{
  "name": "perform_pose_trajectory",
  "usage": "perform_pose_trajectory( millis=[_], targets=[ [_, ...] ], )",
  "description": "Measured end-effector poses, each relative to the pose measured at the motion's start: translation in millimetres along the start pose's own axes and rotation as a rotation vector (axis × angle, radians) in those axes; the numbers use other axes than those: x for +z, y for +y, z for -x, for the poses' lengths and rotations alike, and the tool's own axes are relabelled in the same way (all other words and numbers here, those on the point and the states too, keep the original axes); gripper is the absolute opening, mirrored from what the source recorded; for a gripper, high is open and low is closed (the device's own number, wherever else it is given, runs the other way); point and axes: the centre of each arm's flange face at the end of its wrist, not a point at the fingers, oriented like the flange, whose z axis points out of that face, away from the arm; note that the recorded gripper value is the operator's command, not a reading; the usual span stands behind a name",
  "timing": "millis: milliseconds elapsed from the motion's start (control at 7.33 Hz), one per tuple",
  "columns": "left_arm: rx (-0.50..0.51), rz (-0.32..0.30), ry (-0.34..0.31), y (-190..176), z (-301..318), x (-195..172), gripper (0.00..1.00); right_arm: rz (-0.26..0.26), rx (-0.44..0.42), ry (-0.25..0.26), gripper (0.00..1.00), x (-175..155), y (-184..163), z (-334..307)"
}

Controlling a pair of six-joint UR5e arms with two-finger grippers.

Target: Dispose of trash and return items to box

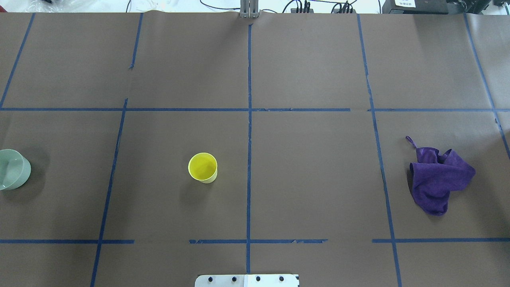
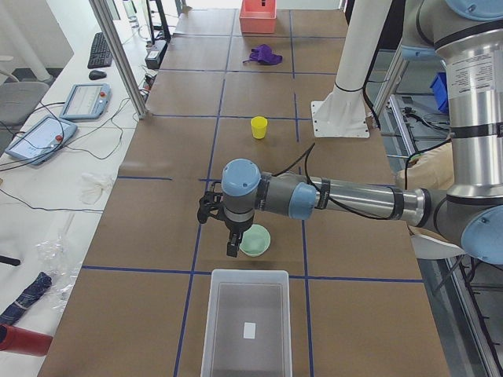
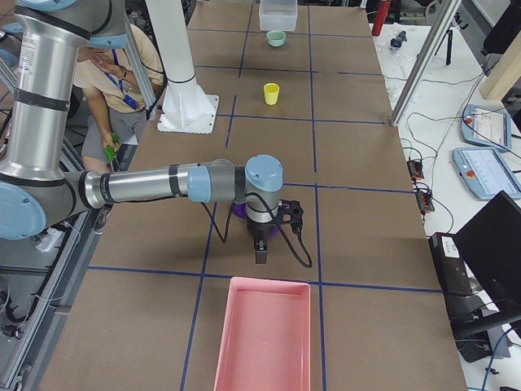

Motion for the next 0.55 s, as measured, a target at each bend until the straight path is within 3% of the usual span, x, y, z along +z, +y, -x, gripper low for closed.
perform_pose_trajectory(
  millis=[545],
  targets=[
    [0.08,-0.075,-0.001,-19.0,-13.9,-11.4,1.0,-0.015,-0.013,-0.004,1.0,-8.0,-0.1,7.1]
  ],
)
